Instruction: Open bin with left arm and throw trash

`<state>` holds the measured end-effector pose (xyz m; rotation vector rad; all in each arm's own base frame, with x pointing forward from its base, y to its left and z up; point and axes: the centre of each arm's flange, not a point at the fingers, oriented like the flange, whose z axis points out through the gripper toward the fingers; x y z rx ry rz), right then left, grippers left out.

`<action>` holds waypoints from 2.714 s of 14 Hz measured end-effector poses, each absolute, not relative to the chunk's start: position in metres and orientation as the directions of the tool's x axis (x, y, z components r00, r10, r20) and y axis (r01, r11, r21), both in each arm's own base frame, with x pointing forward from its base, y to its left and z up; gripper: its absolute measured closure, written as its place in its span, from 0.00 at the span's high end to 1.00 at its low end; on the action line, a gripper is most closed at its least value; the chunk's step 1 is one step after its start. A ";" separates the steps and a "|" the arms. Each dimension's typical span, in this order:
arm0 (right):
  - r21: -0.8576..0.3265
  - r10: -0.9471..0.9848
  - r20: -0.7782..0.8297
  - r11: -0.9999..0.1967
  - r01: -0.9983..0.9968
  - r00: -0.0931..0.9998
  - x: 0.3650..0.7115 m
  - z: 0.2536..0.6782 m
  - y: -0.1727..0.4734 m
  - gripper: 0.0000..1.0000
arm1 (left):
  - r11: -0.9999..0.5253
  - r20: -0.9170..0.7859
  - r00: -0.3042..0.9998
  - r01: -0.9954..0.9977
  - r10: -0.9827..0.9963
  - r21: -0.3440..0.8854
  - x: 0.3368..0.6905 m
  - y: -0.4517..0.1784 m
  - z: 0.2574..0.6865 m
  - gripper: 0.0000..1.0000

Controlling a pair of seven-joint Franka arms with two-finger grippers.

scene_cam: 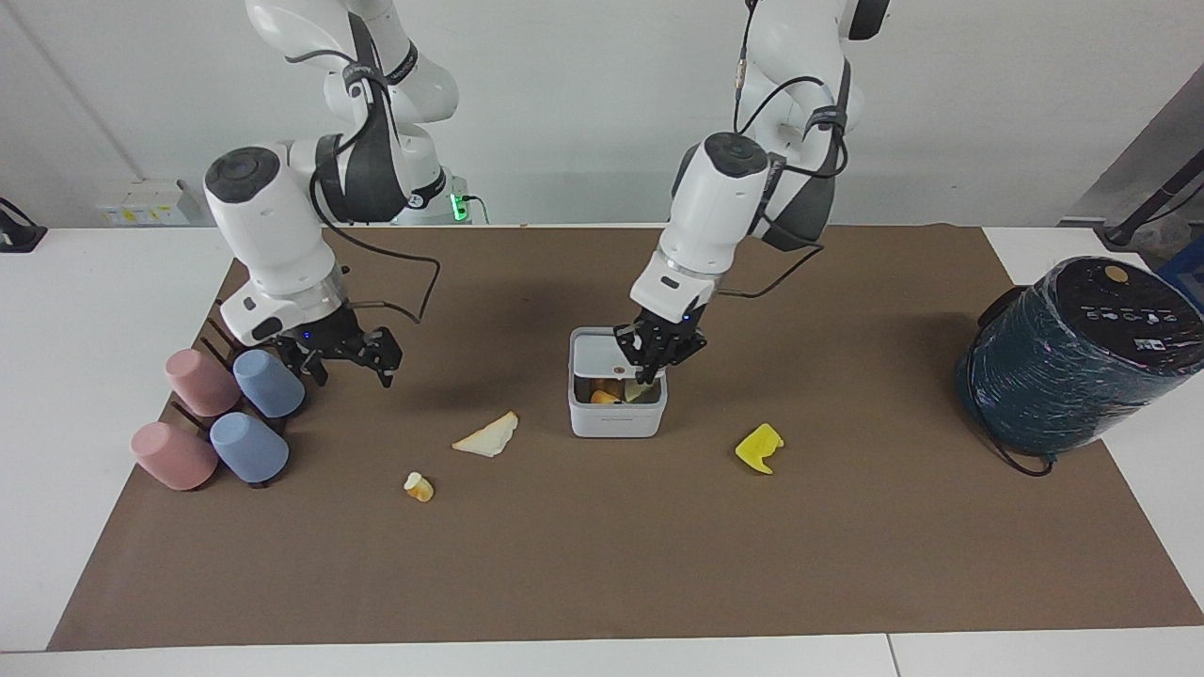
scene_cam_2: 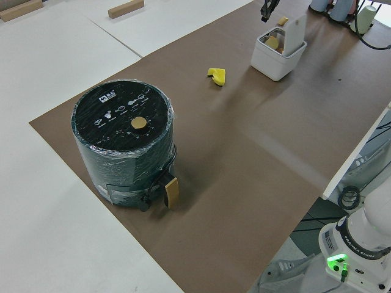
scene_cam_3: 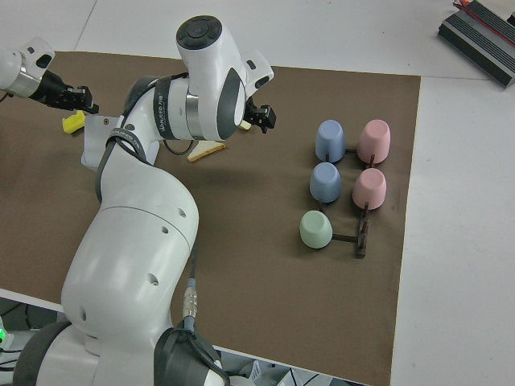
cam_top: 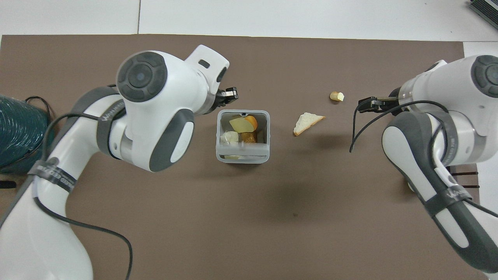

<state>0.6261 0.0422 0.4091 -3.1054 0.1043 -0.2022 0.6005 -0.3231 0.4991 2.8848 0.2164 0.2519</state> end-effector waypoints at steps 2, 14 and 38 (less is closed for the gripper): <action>-0.041 -0.057 0.167 -0.998 -0.051 0.984 0.634 0.379 0.052 1.00 | -0.959 0.163 0.968 0.146 0.189 0.244 0.618 -0.294 0.497 0.41; -0.051 0.069 0.341 -0.994 0.092 0.938 0.658 0.295 0.101 0.60 | -0.987 0.202 0.979 -0.046 -0.015 0.151 0.628 -0.239 0.357 1.00; -0.206 -0.182 0.301 -0.971 -0.123 0.936 0.600 0.474 0.255 0.03 | -0.964 0.132 0.956 -0.266 -0.262 0.008 0.665 -0.155 0.396 0.04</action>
